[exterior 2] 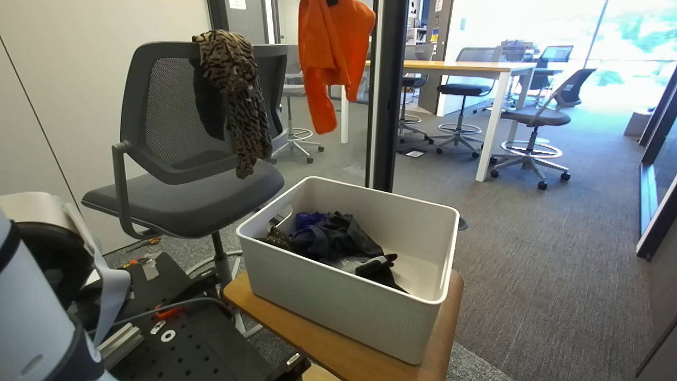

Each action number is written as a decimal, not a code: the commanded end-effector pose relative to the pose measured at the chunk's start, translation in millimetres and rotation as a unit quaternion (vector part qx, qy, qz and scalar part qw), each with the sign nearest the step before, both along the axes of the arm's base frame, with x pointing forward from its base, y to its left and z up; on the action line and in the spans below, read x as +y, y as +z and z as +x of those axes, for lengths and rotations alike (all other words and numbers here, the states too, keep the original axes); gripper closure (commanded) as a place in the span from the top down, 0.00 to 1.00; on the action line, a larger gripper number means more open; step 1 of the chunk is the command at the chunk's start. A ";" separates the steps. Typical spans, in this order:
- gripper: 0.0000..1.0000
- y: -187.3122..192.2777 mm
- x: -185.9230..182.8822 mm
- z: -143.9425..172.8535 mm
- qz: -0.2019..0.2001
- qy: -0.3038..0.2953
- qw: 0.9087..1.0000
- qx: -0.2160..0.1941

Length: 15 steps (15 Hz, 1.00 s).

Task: Put the orange cloth on the chair in the white basket

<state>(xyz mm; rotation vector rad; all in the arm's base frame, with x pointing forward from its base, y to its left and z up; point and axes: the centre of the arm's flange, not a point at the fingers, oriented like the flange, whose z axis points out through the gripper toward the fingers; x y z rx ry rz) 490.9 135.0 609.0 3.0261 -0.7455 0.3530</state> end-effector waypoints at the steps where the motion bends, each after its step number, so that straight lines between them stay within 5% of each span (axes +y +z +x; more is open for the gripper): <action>1: 0.10 -23.5 -25.4 -17.9 -0.022 -0.040 0.999 0.011; 7: 0.10 -106.1 -74.0 1.1 -0.020 -0.089 0.994 0.053; 15: 0.10 -199.5 -144.2 31.8 0.008 -0.154 0.986 0.059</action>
